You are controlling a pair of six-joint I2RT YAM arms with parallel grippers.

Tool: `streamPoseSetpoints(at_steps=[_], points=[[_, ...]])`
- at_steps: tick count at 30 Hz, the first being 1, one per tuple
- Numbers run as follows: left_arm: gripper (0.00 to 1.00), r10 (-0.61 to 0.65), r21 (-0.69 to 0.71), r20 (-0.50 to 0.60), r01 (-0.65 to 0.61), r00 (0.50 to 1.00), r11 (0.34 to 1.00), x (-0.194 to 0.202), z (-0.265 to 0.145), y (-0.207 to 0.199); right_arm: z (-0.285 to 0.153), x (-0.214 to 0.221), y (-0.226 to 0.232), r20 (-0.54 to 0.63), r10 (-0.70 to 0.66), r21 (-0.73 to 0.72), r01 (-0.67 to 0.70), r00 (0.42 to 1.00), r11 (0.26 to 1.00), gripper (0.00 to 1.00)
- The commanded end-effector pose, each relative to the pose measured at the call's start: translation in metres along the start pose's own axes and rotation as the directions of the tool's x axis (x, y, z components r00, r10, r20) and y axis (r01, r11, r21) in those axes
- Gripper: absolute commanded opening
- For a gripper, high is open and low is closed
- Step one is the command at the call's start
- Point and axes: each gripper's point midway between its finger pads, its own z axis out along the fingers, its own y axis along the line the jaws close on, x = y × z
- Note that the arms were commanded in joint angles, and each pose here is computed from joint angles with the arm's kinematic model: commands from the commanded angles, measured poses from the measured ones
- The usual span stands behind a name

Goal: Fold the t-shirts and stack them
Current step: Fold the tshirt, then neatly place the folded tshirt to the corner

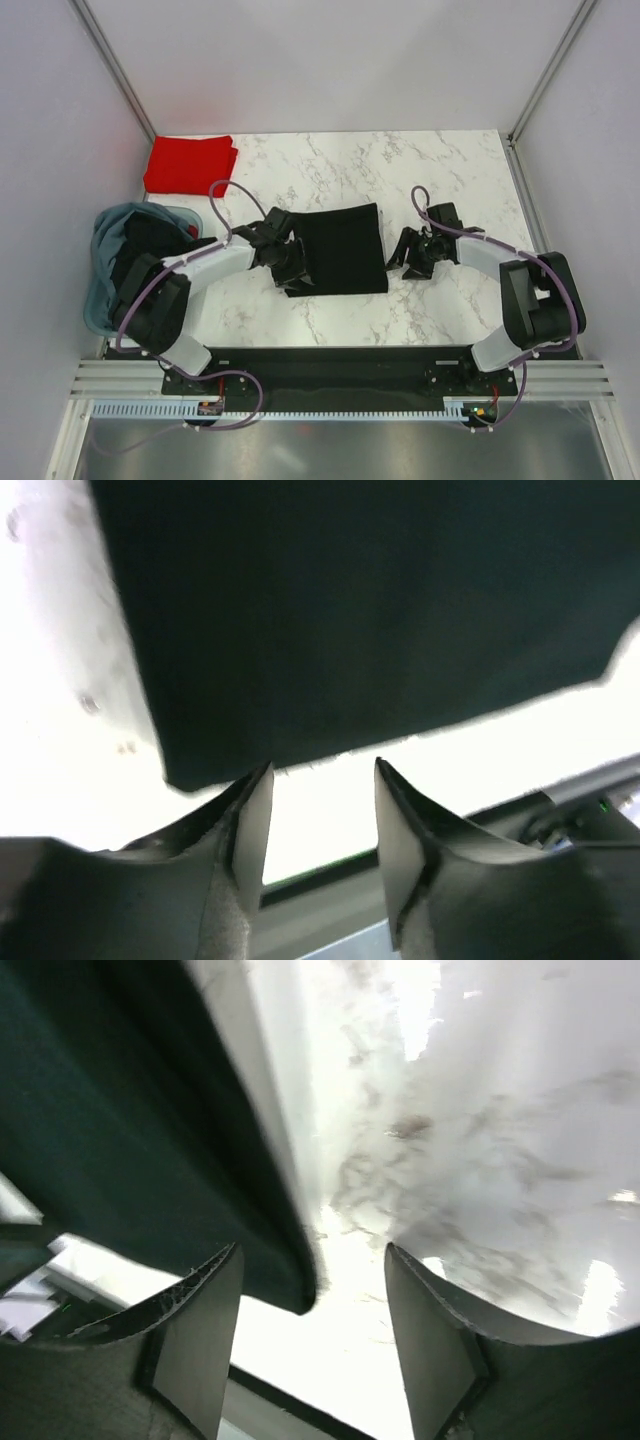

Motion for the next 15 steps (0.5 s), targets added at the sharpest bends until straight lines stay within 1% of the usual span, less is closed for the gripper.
streamPoseSetpoints(at_steps=[1,3,4,5,6,7,8,9,10,11,12,13,14,15], points=[[0.53,0.048,0.092,0.168,-0.064,0.985,0.994,-0.019,-0.056,-0.033,-0.024,-0.027,-0.009,0.104,-0.096,0.129,0.082,0.99,0.988,0.67],[0.64,0.086,0.087,0.267,-0.113,0.96,0.99,-0.034,-0.077,-0.037,-0.037,-0.033,-0.007,0.115,-0.132,0.166,0.112,0.985,0.98,0.71],[0.69,0.098,0.056,0.347,-0.125,0.933,0.991,-0.049,-0.09,-0.036,-0.049,-0.047,0.004,0.153,-0.18,0.168,0.154,0.972,0.974,0.73],[0.8,0.125,0.03,0.399,-0.15,0.908,0.988,-0.059,-0.1,-0.034,-0.055,-0.05,0.008,0.158,-0.196,0.174,0.168,0.968,0.97,0.75],[0.84,0.131,0.0,0.43,-0.145,0.893,0.989,-0.069,-0.104,-0.028,-0.062,-0.049,0.01,0.15,-0.201,0.18,0.173,0.968,0.968,0.76],[0.86,0.132,-0.023,0.457,-0.137,0.88,0.99,-0.079,-0.108,-0.024,-0.072,-0.056,0.021,0.175,-0.221,0.159,0.194,0.959,0.968,0.77],[0.86,0.171,-0.046,0.476,-0.17,0.863,0.984,-0.089,-0.106,-0.021,-0.076,-0.056,0.026,0.179,-0.225,0.149,0.2,0.958,0.968,0.78],[0.86,0.177,-0.067,0.485,-0.166,0.856,0.984,-0.096,-0.102,-0.01,-0.081,-0.056,0.03,0.183,-0.228,0.141,0.204,0.956,0.969,0.78],[0.86,0.183,-0.053,0.496,-0.181,0.849,0.982,-0.101,-0.099,-0.01,-0.087,-0.055,0.035,0.197,-0.232,0.123,0.211,0.952,0.97,0.79],[0.86,0.174,-0.012,0.535,-0.198,0.827,0.98,-0.112,-0.098,-0.017,-0.09,-0.053,0.04,0.196,-0.23,0.102,0.213,0.953,0.972,0.79],[0.86,0.132,0.018,0.55,-0.17,0.825,0.985,-0.123,-0.098,-0.009,-0.091,-0.05,0.042,0.195,-0.23,0.092,0.216,0.953,0.972,0.79],[0.86,0.114,0.08,0.514,-0.18,0.85,0.98,-0.118,-0.089,-0.009,-0.095,-0.047,0.044,0.199,-0.231,0.08,0.22,0.952,0.972,0.8],[0.86,0.091,0.109,0.509,-0.169,0.856,0.98,-0.121,-0.087,-0.008,-0.096,-0.045,0.045,0.196,-0.233,0.074,0.222,0.953,0.972,0.8],[0.86,0.068,0.128,0.52,-0.156,0.852,0.979,-0.133,-0.084,-0.003,-0.098,-0.04,0.046,0.187,-0.232,0.064,0.224,0.955,0.972,0.8]])
